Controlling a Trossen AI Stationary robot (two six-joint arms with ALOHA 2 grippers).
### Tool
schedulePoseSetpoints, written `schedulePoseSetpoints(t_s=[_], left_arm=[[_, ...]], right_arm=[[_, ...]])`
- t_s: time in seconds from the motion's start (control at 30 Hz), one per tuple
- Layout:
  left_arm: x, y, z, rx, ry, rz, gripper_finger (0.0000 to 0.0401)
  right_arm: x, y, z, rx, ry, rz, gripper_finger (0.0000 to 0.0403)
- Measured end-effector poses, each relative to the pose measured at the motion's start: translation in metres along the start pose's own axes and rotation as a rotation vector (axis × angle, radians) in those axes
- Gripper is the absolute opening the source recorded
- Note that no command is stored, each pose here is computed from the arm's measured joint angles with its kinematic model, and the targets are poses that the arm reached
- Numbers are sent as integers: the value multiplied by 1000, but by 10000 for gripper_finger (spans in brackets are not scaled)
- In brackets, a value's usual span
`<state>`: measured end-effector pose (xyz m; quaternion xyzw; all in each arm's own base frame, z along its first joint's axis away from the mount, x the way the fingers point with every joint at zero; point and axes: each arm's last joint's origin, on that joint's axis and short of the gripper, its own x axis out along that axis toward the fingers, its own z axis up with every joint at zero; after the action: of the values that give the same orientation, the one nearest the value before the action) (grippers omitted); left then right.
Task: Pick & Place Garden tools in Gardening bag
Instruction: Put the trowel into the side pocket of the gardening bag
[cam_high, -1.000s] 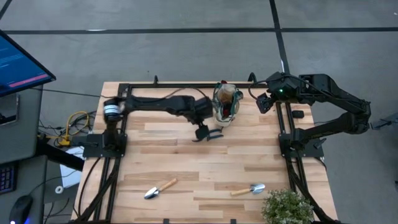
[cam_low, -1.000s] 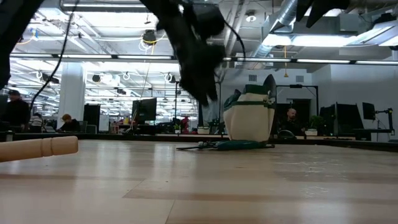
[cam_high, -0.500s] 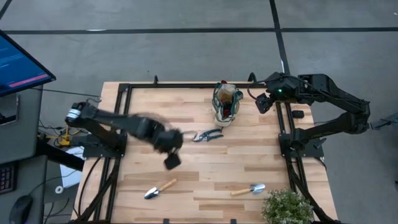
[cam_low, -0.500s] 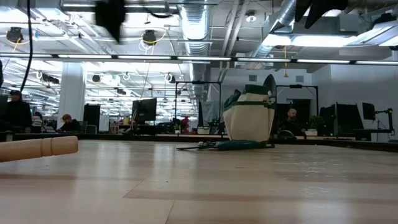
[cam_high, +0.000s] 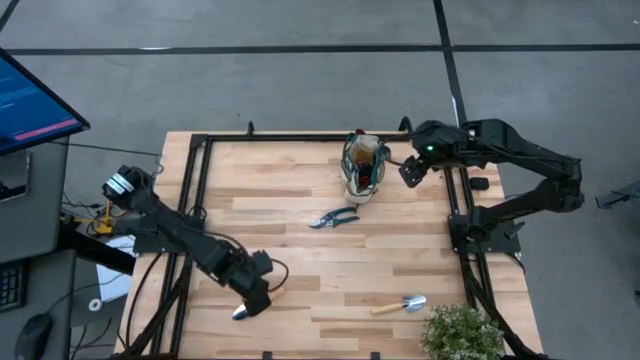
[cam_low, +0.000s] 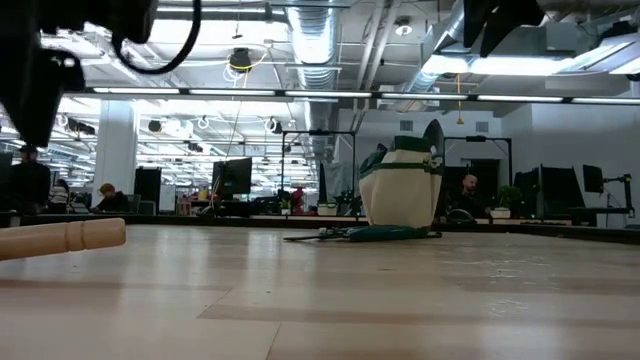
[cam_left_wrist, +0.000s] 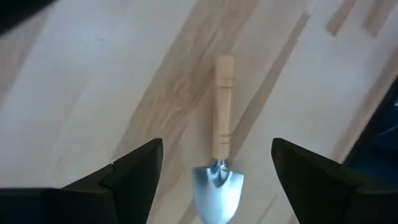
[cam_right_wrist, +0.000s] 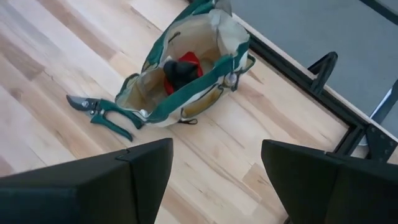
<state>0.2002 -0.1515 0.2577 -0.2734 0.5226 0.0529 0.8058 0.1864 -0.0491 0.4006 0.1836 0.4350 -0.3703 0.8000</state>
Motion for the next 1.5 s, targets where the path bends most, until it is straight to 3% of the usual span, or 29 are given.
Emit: schedulePoseSetpoints(t_s=[0.37,0.67,0.83,0.97,1.2,1.37,1.5], left_arm=[[53,-4,1,191,-38,116,300],[81,-12,2,214,-26,92,300],[82,-12,3,199,-19,79,297],[83,-10,4,185,-9,90,252],[96,14,2,109,41,119,68],[90,22,13,77,15,84,61],[65,33,32,56,-142,108,61]], right_arm=[[6,4,1,6,24,-8,239],[2,2,-1,19,43,35,239],[2,2,-2,18,47,35,239],[2,2,-2,18,47,35,239],[2,2,-2,17,48,35,239],[1,0,-3,14,53,28,239],[-1,-1,-4,16,48,29,239]])
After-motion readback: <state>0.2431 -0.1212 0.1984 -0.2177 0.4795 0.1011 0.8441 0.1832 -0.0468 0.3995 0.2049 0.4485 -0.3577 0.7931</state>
